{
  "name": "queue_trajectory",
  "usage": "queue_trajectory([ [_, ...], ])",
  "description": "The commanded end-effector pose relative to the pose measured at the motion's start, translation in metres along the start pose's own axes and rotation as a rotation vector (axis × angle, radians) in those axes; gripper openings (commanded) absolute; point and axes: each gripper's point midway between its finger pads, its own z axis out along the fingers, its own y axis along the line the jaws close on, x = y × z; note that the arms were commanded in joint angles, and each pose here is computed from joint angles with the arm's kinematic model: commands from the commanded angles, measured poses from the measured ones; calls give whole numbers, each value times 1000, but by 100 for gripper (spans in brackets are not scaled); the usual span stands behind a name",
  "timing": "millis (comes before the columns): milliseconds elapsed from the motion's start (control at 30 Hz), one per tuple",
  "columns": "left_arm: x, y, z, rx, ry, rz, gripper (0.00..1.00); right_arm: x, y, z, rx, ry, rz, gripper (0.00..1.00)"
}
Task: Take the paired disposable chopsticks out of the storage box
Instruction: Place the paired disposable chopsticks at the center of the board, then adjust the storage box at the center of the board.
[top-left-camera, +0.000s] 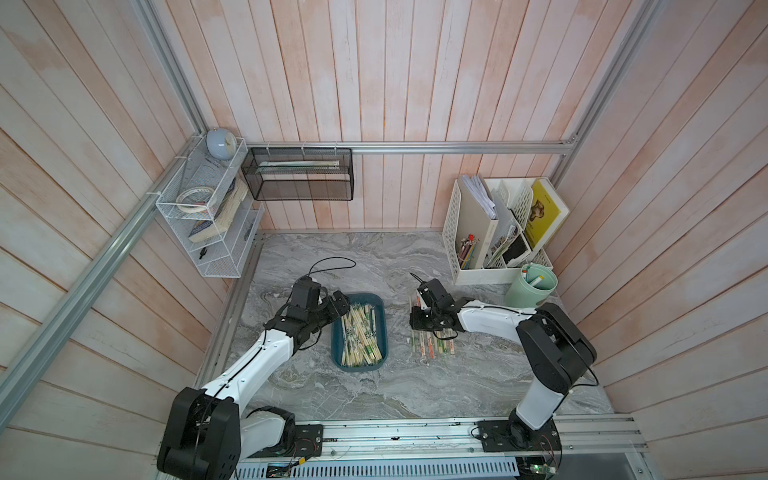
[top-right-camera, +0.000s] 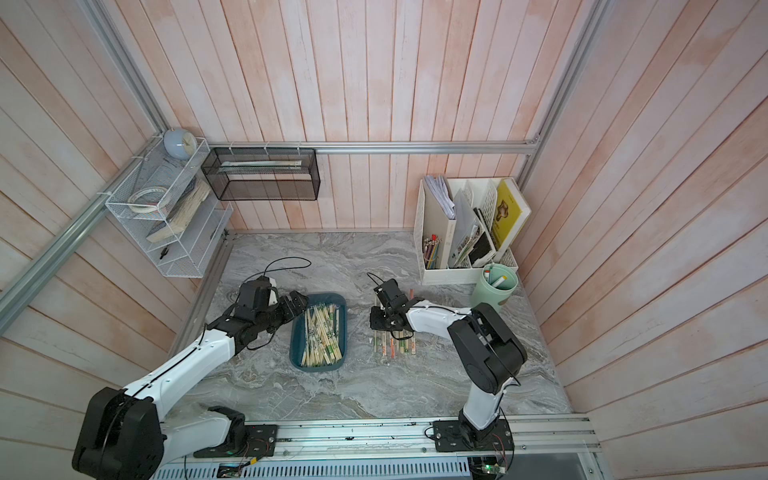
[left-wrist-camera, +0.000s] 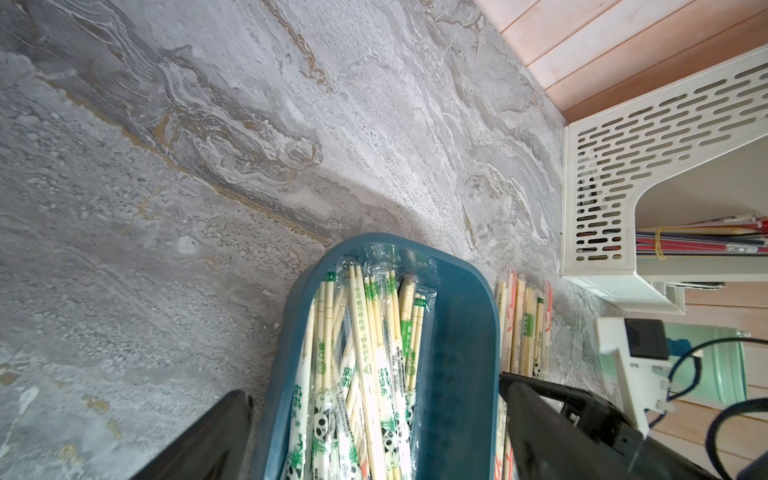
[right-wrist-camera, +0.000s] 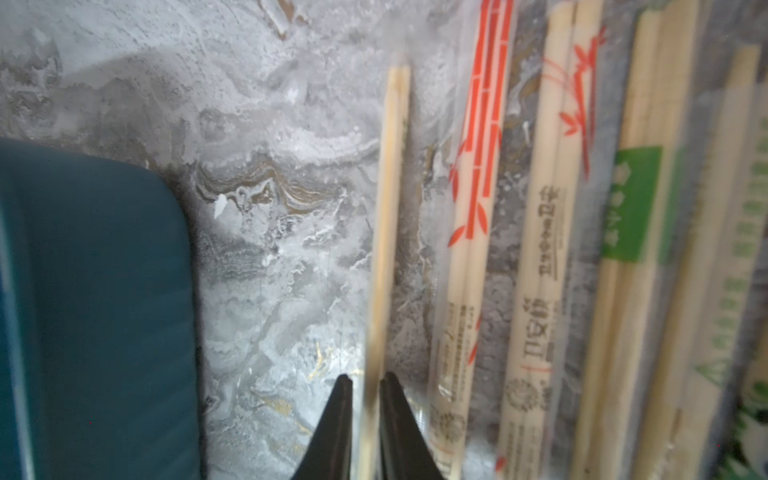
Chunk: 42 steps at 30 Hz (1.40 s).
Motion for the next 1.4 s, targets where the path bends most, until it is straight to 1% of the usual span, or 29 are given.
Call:
queue_trajectory([
  [0, -8, -9, -2, 8, -19, 1, 100, 0, -8, -1, 24, -12, 6, 21],
  [233, -5, -11, -4, 3, -11, 13, 100, -2, -1, -16, -4, -26, 7, 27],
  [367, -2, -7, -6, -22, -1, 24, 100, 3, 13, -20, -27, -5, -30, 28],
  [533, 6, 4, -6, -67, 25, 32, 100, 18, 39, -15, -46, 45, -104, 28],
  [667, 15, 11, -5, -91, 62, 40, 100, 29, 67, -12, -81, 75, -166, 28],
  [900, 28, 11, 0, -152, 106, 99, 100, 40, 118, -10, -158, 101, -252, 28],
  [1000, 29, 6, 2, -171, 101, 132, 100, 39, 127, -8, -180, 97, -260, 29],
  [1067, 30, 4, 4, -186, 102, 148, 100, 38, 124, -8, -168, 90, -261, 28],
  [1200, 32, 0, 7, -216, 102, 177, 100, 36, 105, -17, -118, 52, -260, 29],
  [1367, 38, -14, 12, -237, 114, 233, 93, 29, 81, -36, -99, 0, -230, 42],
])
